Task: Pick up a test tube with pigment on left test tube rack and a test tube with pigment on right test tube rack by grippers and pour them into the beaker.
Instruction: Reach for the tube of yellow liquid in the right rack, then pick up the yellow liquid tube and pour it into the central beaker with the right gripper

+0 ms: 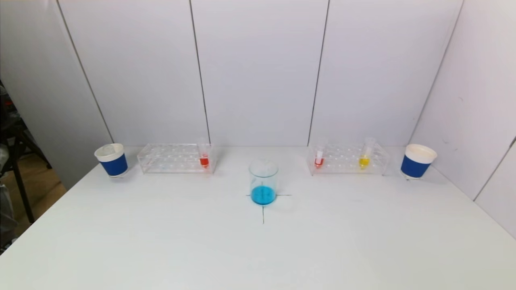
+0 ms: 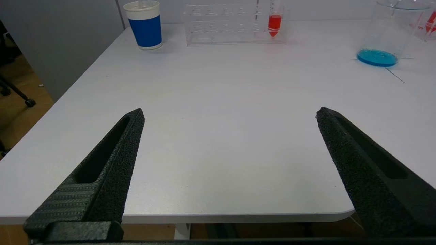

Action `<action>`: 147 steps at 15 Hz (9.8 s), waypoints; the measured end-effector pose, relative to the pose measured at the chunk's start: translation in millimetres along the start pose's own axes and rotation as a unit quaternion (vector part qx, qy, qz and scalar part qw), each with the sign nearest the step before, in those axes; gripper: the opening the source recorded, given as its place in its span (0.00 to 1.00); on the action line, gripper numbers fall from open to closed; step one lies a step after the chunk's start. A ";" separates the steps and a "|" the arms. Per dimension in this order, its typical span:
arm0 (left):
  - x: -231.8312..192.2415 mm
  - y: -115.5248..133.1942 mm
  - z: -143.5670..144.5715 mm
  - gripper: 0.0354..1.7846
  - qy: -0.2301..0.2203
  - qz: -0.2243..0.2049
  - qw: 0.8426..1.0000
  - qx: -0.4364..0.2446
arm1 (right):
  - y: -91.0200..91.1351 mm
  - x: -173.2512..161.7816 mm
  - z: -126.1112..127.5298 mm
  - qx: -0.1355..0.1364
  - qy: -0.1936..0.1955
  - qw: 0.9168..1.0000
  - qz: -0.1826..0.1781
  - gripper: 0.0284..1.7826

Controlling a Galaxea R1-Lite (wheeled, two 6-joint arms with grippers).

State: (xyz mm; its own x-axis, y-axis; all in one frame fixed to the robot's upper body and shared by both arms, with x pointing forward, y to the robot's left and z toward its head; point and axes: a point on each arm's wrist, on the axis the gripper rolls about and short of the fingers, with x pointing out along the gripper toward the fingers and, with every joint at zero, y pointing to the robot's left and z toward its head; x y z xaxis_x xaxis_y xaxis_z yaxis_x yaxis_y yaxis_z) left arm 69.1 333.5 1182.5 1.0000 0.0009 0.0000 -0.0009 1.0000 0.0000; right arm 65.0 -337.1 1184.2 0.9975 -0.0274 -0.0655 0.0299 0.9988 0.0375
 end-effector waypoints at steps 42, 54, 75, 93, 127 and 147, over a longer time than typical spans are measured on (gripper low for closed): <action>0.1 0.0 0.0 0.99 0.001 0.000 1.000 0.000 | 26.8 397.7 28.9 -0.005 0.030 0.999 0.020 0.99; 0.1 0.0 0.0 0.99 0.001 0.000 1.000 0.000 | 27.0 421.3 3.6 -0.005 0.031 0.999 0.003 0.99; 0.1 0.0 0.0 0.99 0.001 0.000 1.000 0.000 | 27.0 450.3 -7.1 -0.004 0.014 1.000 0.000 0.99; 0.1 0.0 0.0 0.99 0.001 0.000 1.000 0.000 | 23.1 475.3 -20.5 -0.004 0.009 1.000 -0.005 0.99; 0.1 0.0 0.0 0.99 0.001 0.000 1.000 0.000 | 28.8 476.2 -27.2 -0.008 0.014 1.000 0.002 0.30; 0.1 0.0 0.0 0.99 0.001 0.000 1.000 0.000 | 26.3 443.1 79.5 -0.020 -0.008 1.000 0.003 0.30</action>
State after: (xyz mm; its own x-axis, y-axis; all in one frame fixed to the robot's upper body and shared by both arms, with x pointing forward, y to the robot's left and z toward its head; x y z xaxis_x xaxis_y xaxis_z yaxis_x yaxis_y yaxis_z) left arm 69.3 333.5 1182.5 1.0000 0.0009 -0.0017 -0.0009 1.0000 0.0000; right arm 512.9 -326.1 1235.5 0.9986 -0.0217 -0.0489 0.0217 0.9998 -0.0011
